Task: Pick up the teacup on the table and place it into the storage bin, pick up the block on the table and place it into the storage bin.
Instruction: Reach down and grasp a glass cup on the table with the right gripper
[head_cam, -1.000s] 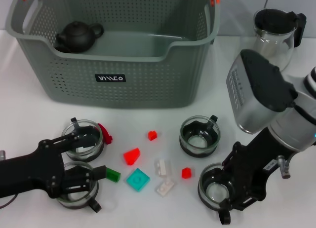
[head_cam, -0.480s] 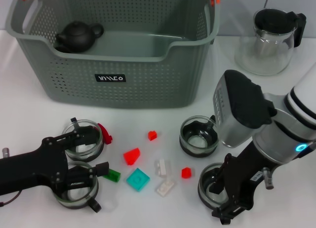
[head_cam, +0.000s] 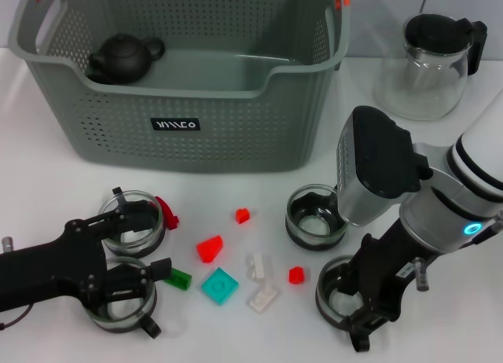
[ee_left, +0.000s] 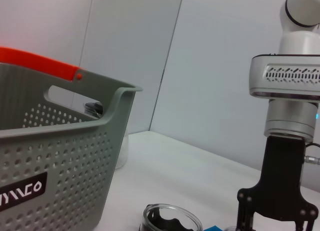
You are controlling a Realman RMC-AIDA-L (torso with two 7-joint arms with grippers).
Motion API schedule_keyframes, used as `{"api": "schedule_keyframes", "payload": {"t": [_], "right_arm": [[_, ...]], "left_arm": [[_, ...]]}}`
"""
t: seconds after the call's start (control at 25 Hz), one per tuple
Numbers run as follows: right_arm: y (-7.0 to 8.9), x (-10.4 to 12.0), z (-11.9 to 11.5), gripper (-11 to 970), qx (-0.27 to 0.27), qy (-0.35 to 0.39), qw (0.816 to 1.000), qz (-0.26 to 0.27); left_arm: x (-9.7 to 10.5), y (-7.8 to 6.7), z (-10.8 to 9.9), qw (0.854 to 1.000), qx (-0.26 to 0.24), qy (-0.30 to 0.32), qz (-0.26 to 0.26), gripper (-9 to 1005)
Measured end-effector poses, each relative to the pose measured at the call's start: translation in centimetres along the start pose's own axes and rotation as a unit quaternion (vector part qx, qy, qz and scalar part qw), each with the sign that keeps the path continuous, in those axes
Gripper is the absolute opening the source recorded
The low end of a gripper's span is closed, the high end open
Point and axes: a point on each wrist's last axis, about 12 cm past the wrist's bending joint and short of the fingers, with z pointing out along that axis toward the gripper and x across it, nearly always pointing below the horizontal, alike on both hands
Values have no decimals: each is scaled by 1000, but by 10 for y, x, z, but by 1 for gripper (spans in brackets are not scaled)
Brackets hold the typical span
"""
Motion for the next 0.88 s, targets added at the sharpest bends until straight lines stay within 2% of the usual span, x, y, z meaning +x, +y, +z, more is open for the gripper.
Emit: {"api": "schedule_keyframes", "payload": {"t": [0.4, 0.64, 0.88], "right_arm": [[-4, 3, -3, 546, 22, 9, 1000, 15], [2, -1, 3, 547, 14, 20, 1000, -12], [3, -5, 7, 546, 15, 21, 1000, -17]], "left_arm": [[0, 0, 2, 1000, 2, -2, -2, 839], [0, 0, 2, 1000, 2, -1, -1, 839], [1, 0, 1, 1000, 1, -1, 0, 839]]}}
